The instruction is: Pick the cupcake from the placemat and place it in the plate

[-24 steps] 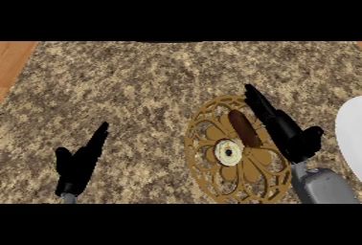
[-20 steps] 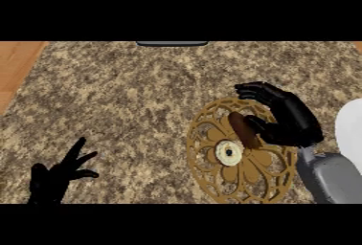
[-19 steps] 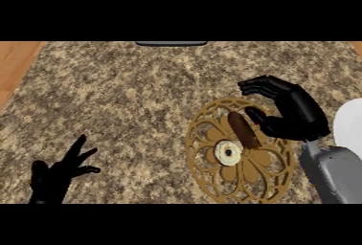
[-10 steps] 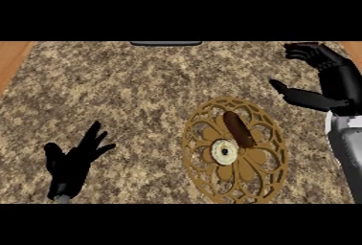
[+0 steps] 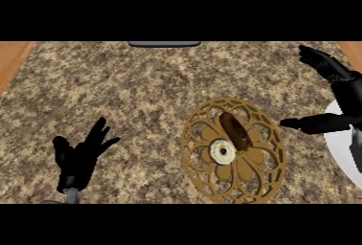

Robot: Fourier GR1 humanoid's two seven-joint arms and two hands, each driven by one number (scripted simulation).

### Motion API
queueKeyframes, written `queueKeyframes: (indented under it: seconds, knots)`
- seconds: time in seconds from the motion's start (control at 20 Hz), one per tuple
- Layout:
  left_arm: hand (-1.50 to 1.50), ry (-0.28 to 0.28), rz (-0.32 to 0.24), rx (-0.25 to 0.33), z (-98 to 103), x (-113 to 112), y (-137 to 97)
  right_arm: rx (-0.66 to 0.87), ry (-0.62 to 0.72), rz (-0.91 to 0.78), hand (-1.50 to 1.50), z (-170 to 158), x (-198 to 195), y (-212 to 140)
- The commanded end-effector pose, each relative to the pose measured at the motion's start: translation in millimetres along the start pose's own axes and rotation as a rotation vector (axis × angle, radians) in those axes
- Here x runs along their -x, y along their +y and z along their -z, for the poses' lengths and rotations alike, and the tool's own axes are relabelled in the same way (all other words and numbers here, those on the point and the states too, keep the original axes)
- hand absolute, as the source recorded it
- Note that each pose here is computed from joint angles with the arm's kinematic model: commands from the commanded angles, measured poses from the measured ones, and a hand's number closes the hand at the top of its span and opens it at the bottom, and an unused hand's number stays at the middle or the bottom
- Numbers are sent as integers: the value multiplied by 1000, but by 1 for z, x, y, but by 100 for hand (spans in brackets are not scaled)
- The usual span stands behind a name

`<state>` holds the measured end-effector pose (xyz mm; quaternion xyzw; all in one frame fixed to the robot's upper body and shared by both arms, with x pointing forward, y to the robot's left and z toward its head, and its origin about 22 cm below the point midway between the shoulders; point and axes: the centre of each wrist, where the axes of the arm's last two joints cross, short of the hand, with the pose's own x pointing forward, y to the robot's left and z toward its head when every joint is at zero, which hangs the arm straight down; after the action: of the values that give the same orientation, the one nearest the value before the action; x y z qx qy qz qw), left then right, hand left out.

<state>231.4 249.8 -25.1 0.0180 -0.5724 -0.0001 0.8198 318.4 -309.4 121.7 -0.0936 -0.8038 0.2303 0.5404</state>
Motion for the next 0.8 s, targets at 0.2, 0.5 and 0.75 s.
queueKeyframes:
  seconds: [0.2, 0.5, 0.75]
  knots:
    - [0, 24, -20, 5, 3, 1, -5, -381, 123, -282, -150, 4, -47, -1]
    - [0, 30, -16, 26, 12, 2, -3, -440, 197, -404, -150, 4, -77, 42]
    - [0, 22, -9, 35, 4, 11, -24, -440, 234, -418, -150, 5, -79, 85]
